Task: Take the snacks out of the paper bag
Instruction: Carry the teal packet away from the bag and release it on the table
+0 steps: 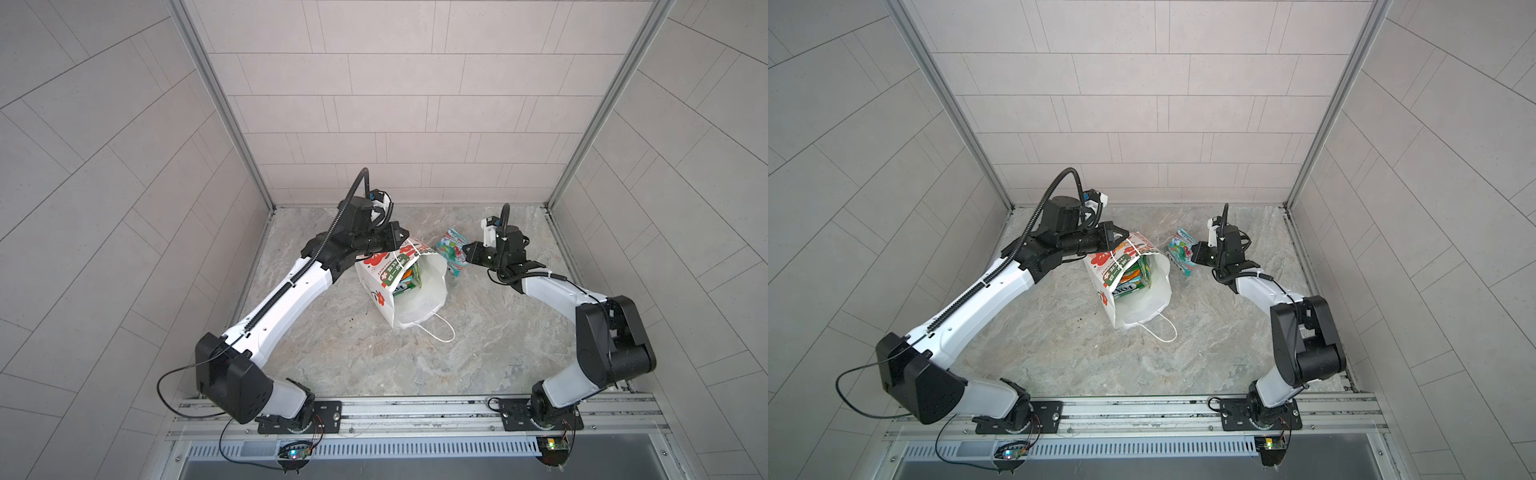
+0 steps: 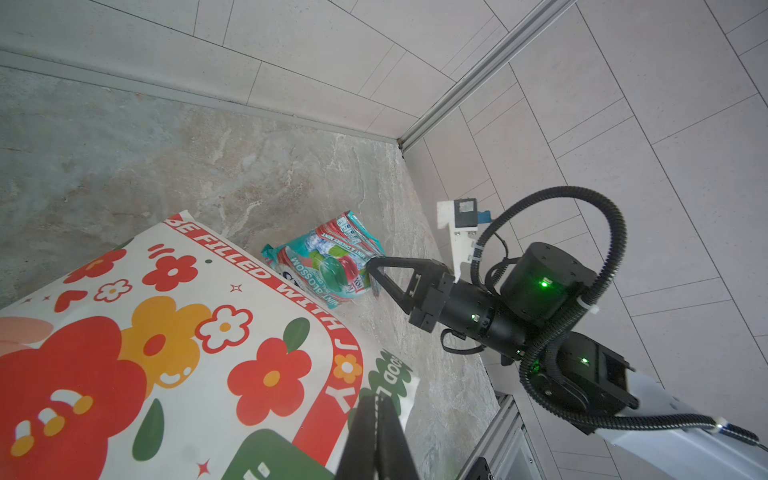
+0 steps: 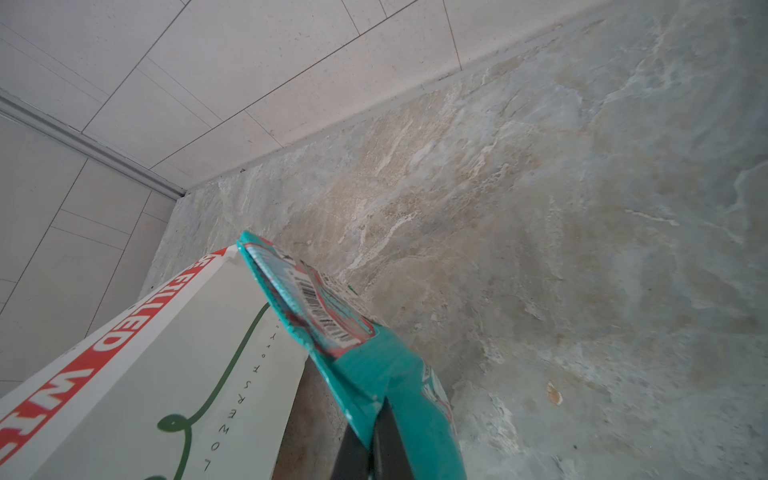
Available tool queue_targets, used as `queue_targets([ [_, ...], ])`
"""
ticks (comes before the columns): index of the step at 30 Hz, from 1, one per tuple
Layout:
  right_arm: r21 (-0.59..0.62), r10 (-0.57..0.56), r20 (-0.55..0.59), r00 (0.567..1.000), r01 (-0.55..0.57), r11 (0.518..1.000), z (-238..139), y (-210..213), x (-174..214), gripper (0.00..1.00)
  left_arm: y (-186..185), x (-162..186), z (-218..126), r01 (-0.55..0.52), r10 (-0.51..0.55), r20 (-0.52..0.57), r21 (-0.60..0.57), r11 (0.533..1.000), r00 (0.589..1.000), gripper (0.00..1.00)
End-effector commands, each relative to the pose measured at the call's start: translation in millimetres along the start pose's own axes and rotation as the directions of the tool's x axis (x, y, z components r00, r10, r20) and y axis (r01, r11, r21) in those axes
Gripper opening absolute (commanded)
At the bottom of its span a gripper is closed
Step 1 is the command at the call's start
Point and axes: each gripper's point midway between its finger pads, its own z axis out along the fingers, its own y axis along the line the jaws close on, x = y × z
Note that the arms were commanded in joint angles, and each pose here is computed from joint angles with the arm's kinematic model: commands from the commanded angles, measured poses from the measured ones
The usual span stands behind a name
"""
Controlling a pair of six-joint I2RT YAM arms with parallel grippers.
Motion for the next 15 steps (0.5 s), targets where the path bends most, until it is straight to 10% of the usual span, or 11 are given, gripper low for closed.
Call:
queue_targets([
  [1, -0.087, 0.052, 0.107, 0.993, -0.043, 0.995, 4, 13, -37, 0.0, -11, -7, -7, -0.024, 0.023, 0.03, 0.033, 0.999, 0.999, 0.0],
  [15, -0.012, 0.167, 0.079, 0.983, -0.167, 0.986, 48, -57, -28, 0.0, -12, -6, -8, -0.025, 0.023, 0.032, 0.036, 0.999, 0.999, 0.0],
])
